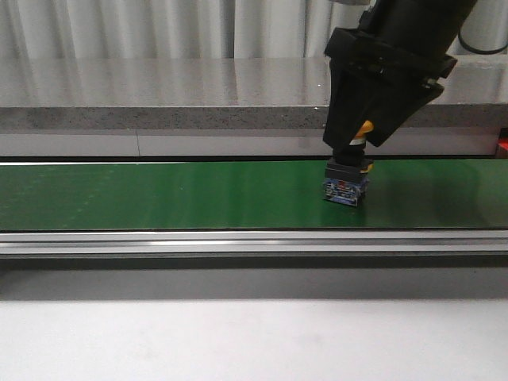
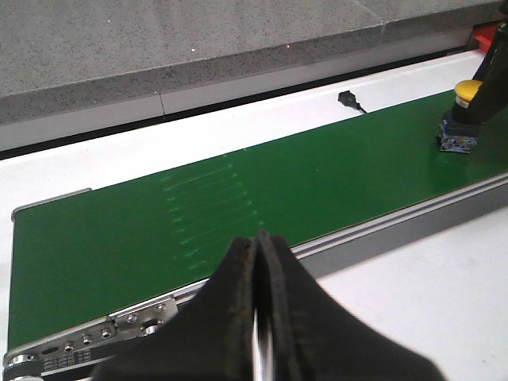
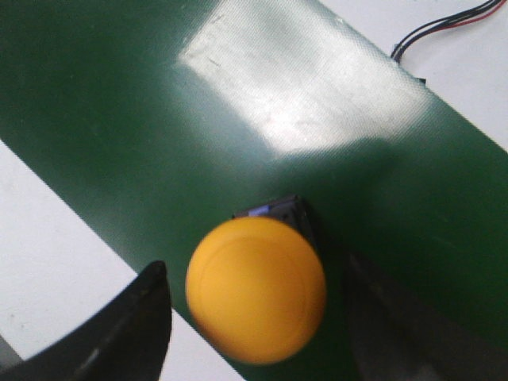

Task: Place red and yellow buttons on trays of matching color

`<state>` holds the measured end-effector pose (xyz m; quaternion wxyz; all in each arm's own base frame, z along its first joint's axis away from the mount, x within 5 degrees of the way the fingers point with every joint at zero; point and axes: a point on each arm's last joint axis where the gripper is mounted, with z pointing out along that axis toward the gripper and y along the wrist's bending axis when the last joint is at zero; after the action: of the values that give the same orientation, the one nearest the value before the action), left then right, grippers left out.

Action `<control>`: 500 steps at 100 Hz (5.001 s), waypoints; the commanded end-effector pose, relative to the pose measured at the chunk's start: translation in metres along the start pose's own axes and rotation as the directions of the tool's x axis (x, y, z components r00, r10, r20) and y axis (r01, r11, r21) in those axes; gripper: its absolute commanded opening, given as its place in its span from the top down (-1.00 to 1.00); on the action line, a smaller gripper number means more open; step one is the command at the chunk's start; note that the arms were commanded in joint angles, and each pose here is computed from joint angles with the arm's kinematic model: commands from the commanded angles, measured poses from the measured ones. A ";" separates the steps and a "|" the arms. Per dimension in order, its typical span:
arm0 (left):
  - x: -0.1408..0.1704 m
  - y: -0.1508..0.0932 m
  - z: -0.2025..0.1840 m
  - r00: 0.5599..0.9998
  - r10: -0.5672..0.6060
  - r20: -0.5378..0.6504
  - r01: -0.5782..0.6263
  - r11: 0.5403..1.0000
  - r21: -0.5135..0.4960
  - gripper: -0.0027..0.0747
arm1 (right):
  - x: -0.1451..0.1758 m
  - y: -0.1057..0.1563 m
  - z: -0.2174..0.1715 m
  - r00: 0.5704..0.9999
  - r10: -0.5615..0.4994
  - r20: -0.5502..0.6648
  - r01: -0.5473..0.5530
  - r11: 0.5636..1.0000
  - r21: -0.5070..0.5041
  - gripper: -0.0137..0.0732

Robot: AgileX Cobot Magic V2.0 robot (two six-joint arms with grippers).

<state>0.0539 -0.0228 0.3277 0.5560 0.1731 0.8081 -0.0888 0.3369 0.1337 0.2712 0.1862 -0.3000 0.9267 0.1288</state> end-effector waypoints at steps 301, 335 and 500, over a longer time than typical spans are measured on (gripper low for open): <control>-0.014 0.000 -0.004 0.996 -0.022 0.091 0.021 1.000 0.006 0.99 | 0.247 -0.254 -0.103 0.182 0.744 0.643 -0.974 0.046 0.223 -0.44; -0.014 0.000 -0.004 0.996 -0.022 0.091 0.021 1.000 0.006 0.99 | 0.240 -0.243 -0.126 0.228 0.696 0.681 -0.966 0.075 0.247 -0.44; -0.014 0.000 -0.004 0.995 -0.022 0.095 0.021 1.000 0.006 0.99 | 0.210 0.039 -0.156 0.646 0.118 0.754 -0.510 0.802 0.312 0.84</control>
<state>0.0539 -0.0228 0.3279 0.5567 0.1730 0.8076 -0.0889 0.1269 0.0038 0.3160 0.5122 0.0081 0.8585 0.0240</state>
